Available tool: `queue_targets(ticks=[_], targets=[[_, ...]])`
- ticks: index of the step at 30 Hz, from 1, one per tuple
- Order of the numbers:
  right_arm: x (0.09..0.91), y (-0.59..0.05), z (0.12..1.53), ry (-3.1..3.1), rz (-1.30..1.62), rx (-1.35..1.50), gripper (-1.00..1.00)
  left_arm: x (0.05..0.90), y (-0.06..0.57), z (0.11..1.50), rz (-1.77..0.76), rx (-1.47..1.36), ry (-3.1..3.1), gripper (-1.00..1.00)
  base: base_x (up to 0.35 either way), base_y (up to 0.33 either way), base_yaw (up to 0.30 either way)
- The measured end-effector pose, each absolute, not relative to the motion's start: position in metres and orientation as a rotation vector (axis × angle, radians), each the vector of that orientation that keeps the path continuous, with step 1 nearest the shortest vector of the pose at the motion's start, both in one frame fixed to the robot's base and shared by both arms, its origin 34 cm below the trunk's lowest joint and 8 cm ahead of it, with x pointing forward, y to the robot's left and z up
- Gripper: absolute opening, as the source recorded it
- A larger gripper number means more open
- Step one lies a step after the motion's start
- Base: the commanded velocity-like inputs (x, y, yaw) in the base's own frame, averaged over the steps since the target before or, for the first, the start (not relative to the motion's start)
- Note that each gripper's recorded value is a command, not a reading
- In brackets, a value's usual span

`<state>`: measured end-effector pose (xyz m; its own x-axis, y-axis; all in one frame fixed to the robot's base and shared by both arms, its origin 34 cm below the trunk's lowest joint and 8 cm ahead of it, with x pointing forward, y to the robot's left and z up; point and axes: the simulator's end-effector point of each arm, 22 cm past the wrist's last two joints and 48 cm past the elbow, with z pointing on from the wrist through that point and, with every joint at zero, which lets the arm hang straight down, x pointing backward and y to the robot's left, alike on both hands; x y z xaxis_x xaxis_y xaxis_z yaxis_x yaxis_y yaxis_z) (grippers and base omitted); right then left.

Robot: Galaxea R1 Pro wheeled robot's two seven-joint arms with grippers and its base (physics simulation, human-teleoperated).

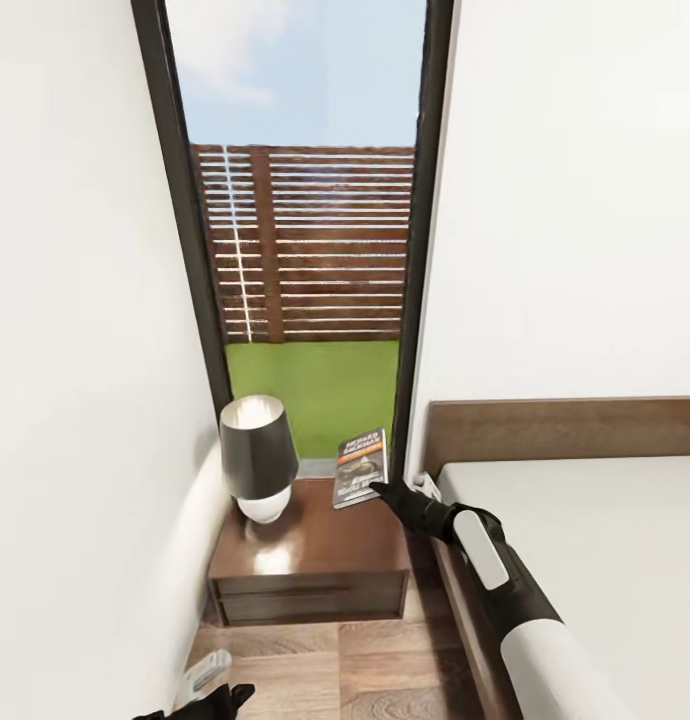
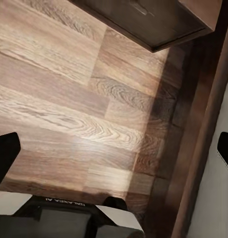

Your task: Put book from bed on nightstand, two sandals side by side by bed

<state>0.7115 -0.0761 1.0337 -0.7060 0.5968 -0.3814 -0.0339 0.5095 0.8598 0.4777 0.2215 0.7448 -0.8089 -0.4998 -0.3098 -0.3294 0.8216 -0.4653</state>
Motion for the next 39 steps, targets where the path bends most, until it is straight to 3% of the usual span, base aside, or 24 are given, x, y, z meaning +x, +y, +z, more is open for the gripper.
queue_targets(ticks=[21,39], targets=[[0.705,-0.062,1.029,2.109,1.211,0.425,-1.00,0.477,0.227,0.744,-0.544,-0.636,2.576,1.00,0.322,0.000,0.000],[0.695,-0.032,1.027,2.106,1.309,0.311,-1.00,0.475,0.237,0.737,-0.639,-0.842,2.584,1.00,0.039,0.000,0.000]])
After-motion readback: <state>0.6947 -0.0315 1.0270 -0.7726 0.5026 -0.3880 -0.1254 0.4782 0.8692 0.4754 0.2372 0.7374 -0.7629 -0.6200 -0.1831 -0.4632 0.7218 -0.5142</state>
